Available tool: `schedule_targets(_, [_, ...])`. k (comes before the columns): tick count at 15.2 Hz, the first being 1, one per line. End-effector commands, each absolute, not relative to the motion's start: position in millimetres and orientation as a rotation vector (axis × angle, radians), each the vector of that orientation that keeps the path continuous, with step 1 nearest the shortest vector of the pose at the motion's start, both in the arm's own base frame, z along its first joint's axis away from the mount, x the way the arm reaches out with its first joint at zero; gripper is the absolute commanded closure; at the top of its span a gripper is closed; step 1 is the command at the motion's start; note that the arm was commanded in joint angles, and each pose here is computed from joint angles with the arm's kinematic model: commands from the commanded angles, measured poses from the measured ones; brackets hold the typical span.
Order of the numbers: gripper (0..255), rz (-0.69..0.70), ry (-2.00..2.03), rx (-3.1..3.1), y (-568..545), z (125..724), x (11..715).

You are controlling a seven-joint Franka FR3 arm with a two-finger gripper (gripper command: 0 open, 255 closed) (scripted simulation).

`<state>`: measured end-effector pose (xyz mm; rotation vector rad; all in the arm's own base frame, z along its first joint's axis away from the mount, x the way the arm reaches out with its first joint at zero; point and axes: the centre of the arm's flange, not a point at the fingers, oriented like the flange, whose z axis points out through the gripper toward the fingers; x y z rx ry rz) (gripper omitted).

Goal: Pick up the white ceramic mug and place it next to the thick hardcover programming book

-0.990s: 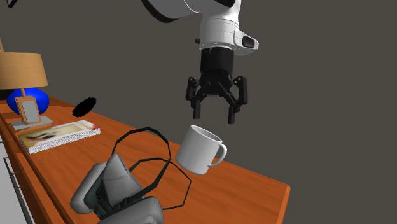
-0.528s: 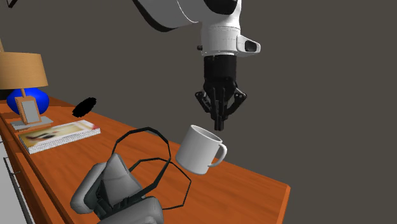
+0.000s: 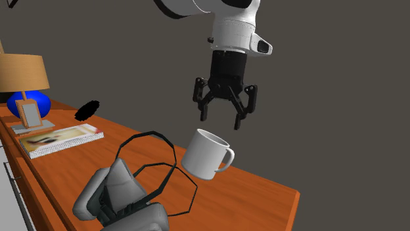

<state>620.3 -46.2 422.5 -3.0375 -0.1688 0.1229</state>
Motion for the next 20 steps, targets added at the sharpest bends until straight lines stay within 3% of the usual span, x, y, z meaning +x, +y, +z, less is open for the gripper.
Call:
schedule_targets(1, [0,0.126,-0.134,-2.979,-78.4,366.7,639.7])
schedule_targets(15, [0,0.126,-0.134,-2.979,-73.1,332.6,636.6])
schedule_targets(16, [255,0.125,-0.132,-2.979,-75.0,325.2,651.0])
schedule_targets(20, [255,0.122,-0.139,-2.981,-85.4,317.0,642.0])
